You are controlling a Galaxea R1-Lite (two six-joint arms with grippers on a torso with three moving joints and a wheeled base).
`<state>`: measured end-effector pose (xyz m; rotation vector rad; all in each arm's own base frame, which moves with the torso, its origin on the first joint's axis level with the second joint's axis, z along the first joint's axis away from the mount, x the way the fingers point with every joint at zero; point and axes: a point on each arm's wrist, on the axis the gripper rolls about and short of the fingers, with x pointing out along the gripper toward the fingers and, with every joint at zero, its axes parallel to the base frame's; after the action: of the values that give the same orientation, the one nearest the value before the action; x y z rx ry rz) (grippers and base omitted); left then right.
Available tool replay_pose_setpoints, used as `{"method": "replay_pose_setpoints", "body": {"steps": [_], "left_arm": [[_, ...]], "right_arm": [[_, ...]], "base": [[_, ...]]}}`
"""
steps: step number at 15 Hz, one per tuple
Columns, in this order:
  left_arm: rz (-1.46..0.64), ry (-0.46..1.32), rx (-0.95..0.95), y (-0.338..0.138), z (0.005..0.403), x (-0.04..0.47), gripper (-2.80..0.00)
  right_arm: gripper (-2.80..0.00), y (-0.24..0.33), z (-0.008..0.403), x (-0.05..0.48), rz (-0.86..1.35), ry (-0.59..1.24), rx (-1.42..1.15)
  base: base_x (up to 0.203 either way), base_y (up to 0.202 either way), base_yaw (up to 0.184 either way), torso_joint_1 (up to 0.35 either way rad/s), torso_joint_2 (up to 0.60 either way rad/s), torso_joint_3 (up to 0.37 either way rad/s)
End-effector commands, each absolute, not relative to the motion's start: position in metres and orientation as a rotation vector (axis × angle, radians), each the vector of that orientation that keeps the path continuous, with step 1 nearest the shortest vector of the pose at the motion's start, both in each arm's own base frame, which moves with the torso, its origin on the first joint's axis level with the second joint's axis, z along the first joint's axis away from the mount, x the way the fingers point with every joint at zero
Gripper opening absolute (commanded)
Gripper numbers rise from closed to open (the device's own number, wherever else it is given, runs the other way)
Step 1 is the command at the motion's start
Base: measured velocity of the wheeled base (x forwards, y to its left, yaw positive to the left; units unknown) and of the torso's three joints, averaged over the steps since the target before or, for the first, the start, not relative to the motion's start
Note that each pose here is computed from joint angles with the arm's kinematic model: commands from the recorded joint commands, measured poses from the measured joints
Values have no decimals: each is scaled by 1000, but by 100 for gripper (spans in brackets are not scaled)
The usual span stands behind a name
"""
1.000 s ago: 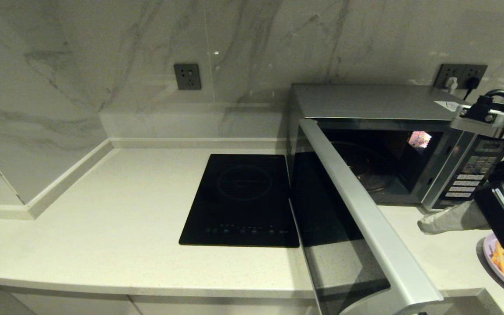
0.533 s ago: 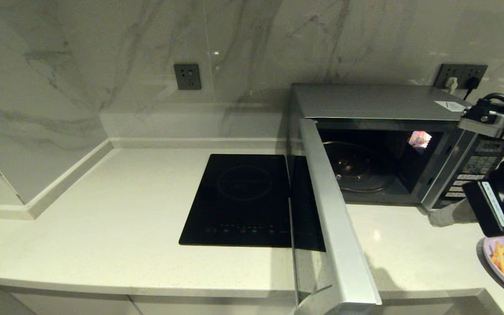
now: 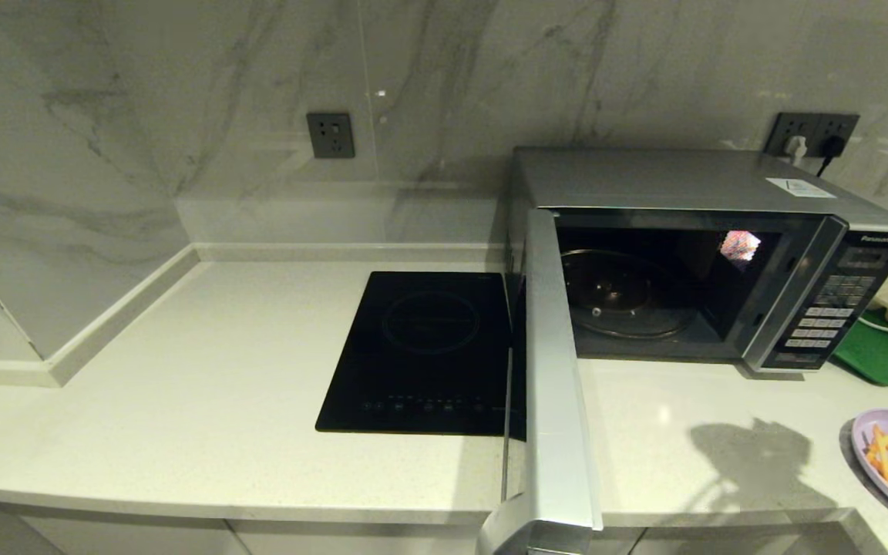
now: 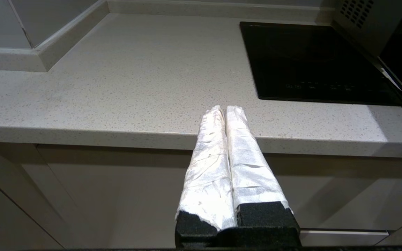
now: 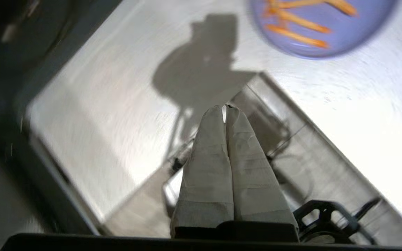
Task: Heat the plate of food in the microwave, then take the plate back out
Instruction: Open the microwave oven, then put the plate in the microwave oven
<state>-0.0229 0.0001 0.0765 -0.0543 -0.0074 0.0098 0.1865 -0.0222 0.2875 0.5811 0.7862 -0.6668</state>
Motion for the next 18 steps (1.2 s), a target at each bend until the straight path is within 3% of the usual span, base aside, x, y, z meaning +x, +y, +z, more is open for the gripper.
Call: {"method": "replay_pose_setpoints", "body": {"steps": [1,2,3,6,11,18], "left_arm": [[11,-8,-55,0,77,-23,-280],[11,-8,-55,0,77,-23,-280],[11,-8,-55,0,77,-23,-280],[11,-8,-55,0,77,-23,-280],[11,-8,-55,0,77,-23,-280],[11,-8,-55,0,77,-23,-280]], "right_arm": [[-280,-77,268,187,-856,809,751],[-280,-97,257,189,-896,840,815],[0,-118,240,194,-928,892,883],[0,-159,204,194,-984,889,1009],[0,-173,153,192,-1023,931,1039],[0,-234,122,164,-1151,893,1079]], "base": [[0,0,0,0,0,0],[0,0,0,0,0,0],[0,0,0,0,0,0],[0,0,0,0,0,0],[0,0,0,0,0,0],[0,0,0,0,0,0]]}}
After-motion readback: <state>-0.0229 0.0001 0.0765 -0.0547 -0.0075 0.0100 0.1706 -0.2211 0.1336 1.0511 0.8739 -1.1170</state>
